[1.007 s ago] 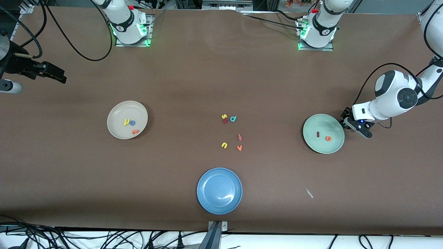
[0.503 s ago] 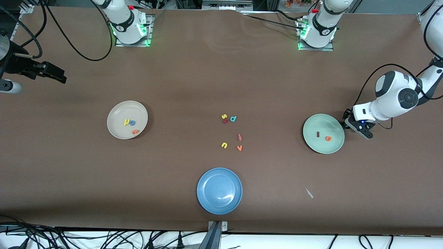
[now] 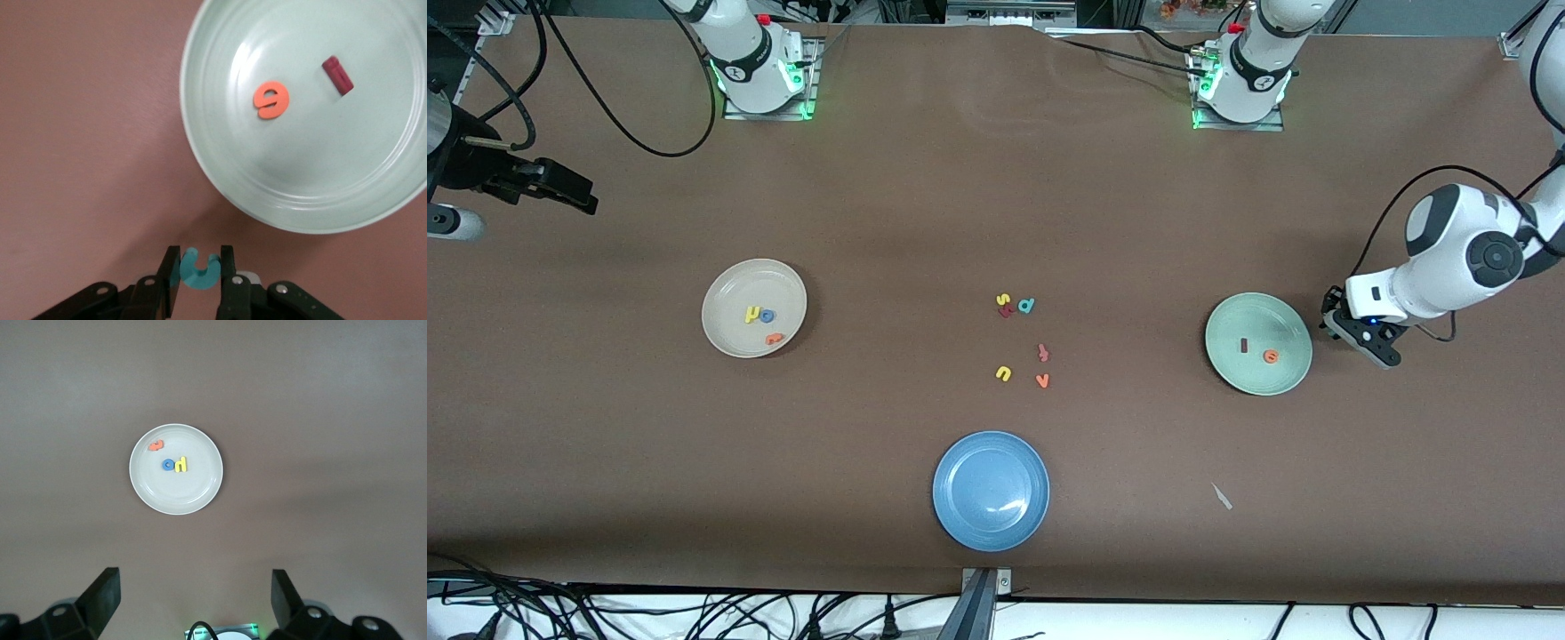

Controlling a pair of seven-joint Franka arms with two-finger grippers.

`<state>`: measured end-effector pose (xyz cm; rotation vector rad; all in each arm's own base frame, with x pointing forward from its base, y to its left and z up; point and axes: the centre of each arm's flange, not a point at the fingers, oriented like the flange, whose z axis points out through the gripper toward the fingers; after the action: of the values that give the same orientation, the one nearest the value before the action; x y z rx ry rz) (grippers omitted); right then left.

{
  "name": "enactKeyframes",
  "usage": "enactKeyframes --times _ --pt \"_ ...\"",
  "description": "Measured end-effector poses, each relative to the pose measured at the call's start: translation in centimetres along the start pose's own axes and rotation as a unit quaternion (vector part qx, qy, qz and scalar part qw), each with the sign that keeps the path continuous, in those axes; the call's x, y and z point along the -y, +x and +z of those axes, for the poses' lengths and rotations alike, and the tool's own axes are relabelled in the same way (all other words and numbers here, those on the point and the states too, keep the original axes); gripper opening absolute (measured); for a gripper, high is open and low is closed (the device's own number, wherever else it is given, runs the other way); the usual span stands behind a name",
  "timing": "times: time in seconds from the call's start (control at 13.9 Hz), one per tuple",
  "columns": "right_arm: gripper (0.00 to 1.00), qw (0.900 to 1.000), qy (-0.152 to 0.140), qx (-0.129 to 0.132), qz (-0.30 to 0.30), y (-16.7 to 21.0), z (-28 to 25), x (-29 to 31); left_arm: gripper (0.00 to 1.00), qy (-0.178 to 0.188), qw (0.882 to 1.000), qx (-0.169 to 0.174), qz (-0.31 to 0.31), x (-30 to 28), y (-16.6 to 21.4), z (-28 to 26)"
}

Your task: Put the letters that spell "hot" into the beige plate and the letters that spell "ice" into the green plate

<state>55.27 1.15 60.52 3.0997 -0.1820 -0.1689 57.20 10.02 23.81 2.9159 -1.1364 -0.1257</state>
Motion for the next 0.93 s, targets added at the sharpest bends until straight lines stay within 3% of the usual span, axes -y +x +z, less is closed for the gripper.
enactKeyframes --times 0.29,0.79,0.93 --pt "1.0 1.0 0.0 0.0 0.0 0.0 0.0 0.0 0.26 -0.02 0.999 -0.007 -0.033 -0.2 4.4 -6.0" --pt "1.0 1.0 0.0 0.0 0.0 0.0 0.0 0.0 0.26 -0.057 0.982 0.008 -0.177 -7.4 11.1 -4.9" --pt "1.0 1.0 0.0 0.0 0.0 0.0 0.0 0.0 0.41 -0.065 0.98 0.01 -0.19 -7.6 11.2 -4.7"
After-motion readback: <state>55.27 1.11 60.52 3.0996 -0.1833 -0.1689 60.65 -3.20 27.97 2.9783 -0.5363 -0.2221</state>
